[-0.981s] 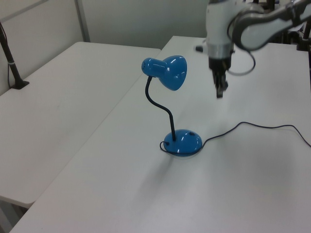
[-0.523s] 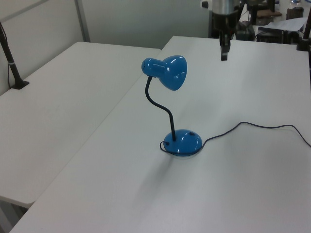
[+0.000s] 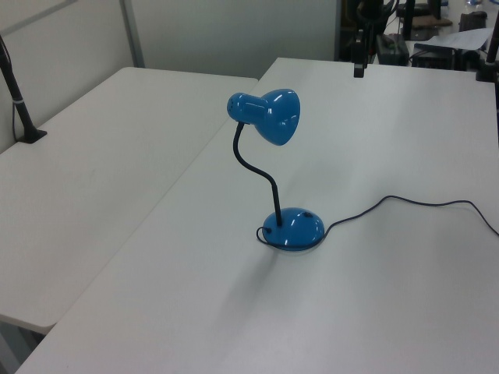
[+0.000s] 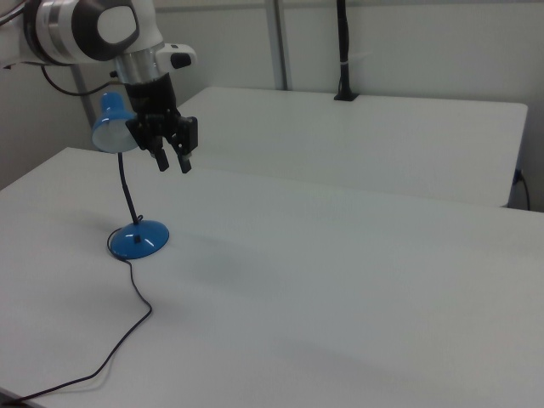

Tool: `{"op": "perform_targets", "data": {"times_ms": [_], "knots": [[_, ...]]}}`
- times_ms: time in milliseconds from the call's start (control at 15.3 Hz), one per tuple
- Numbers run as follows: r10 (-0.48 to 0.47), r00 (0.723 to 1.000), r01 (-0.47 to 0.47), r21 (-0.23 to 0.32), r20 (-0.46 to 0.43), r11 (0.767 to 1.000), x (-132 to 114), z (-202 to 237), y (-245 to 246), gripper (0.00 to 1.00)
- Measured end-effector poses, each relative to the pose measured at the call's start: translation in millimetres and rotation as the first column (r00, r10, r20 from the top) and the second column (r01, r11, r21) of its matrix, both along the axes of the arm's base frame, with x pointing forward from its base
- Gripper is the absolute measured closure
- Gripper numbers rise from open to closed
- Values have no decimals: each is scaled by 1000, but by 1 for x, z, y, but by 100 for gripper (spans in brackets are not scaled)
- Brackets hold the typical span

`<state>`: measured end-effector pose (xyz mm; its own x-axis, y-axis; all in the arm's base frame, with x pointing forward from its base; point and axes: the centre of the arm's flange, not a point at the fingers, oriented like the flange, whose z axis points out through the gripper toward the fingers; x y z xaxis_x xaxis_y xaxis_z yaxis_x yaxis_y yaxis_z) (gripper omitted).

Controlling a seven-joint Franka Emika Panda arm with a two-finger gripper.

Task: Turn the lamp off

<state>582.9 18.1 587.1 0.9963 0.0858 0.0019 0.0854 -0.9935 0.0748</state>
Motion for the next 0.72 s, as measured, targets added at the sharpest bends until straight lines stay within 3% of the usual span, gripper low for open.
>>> {"op": "perform_targets", "data": {"times_ms": [65, 262, 327, 720], "knots": [[-30, 1000, 30, 0, 8, 1000, 0, 3, -3, 34], [-117, 993, 117, 2, 23, 993, -2, 8, -5, 5], [-137, 990, 137, 1, 28, 991, -3, 11, -10, 0], [-151, 988, 151, -2, 45, 989, -7, 19, -12, 0]]}}
